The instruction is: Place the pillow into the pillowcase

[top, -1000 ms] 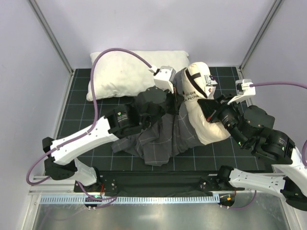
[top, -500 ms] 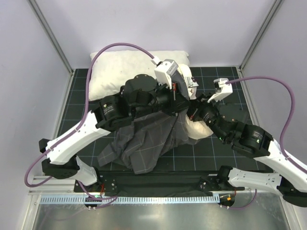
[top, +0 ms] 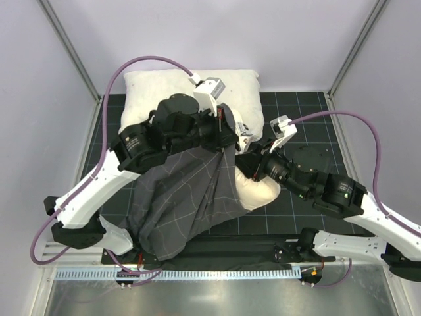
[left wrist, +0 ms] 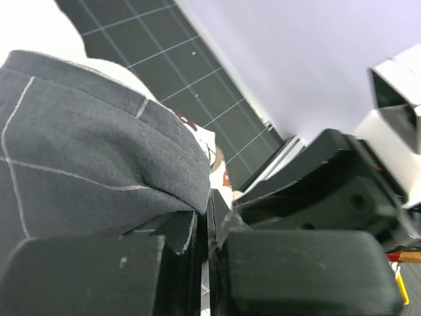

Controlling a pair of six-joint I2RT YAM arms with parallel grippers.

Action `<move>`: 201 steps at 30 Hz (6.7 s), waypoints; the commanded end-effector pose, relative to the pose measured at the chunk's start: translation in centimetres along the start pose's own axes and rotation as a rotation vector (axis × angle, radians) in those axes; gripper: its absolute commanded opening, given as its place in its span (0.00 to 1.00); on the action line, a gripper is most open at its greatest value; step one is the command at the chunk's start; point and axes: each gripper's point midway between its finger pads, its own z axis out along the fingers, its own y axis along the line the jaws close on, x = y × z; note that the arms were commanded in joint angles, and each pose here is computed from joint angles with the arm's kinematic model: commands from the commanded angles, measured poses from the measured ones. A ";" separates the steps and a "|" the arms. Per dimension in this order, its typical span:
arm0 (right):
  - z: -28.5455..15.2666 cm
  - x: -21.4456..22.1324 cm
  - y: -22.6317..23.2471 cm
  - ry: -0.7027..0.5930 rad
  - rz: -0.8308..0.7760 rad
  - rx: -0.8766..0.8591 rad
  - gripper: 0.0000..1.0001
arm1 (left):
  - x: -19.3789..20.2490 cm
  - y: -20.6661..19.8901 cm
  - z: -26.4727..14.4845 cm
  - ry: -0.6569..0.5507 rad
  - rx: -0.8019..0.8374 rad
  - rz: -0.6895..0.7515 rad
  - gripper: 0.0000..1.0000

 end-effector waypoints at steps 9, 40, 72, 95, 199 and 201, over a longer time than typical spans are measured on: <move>-2.3 2.6 4.2 0.111 -0.039 -0.276 0.04 | -4.9 -2.0 -2.7 -0.191 0.183 -0.009 0.16; -3.7 1.6 2.9 0.028 -0.074 -0.257 0.25 | 1.8 4.4 3.7 0.010 -0.087 -0.037 0.00; -8.8 3.0 -14.3 -0.194 0.101 0.402 0.95 | -2.7 5.6 -13.4 -0.191 -0.154 0.057 0.00; -0.1 6.7 -7.2 0.090 0.128 -0.222 0.89 | -3.7 7.8 -21.7 -0.323 -0.235 0.042 0.00; -9.8 -23.1 6.2 -0.477 0.001 -0.073 0.04 | -13.1 -4.5 -15.8 -0.485 0.282 -0.354 0.00; -7.2 -20.2 3.7 -0.439 -0.023 0.041 0.04 | -15.1 -5.4 -18.9 -0.556 0.326 -0.356 0.00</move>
